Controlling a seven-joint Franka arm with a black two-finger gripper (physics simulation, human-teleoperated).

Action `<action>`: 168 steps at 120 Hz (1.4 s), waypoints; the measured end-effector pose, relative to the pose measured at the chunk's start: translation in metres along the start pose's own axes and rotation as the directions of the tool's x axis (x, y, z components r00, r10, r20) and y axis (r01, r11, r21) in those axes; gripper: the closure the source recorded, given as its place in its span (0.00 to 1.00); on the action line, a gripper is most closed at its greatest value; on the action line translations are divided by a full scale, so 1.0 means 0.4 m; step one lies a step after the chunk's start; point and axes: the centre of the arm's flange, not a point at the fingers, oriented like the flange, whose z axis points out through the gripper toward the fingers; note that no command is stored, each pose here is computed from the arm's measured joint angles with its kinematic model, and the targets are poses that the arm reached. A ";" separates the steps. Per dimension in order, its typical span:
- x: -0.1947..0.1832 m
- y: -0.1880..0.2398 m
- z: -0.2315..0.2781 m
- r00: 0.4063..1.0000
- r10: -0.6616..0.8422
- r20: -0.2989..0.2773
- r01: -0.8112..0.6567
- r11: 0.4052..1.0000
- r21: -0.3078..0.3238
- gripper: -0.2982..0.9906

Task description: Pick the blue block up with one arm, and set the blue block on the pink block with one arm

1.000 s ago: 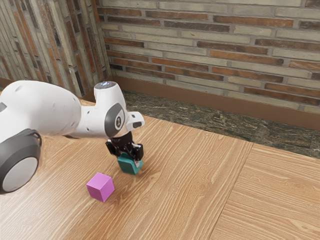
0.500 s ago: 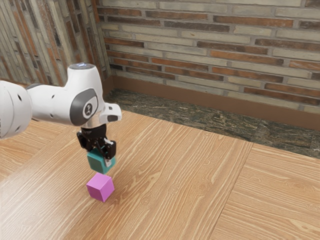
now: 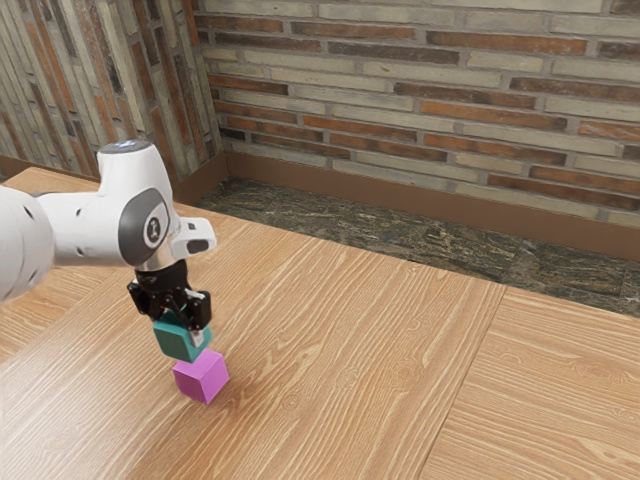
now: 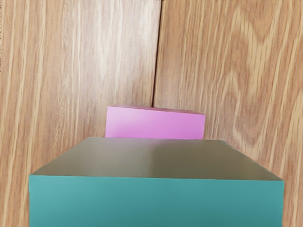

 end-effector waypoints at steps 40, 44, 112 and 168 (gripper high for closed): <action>-0.017 -0.025 0.060 1.000 0.020 0.013 -0.019 0.999 -0.040 0.46; -0.017 -0.022 0.062 1.000 0.026 0.011 -0.026 0.999 -0.039 0.46; 0.040 -0.030 0.064 0.996 0.094 -0.011 -0.094 0.995 -0.020 0.46; 0.009 -0.003 0.093 0.999 0.043 0.004 -0.043 0.999 -0.019 0.47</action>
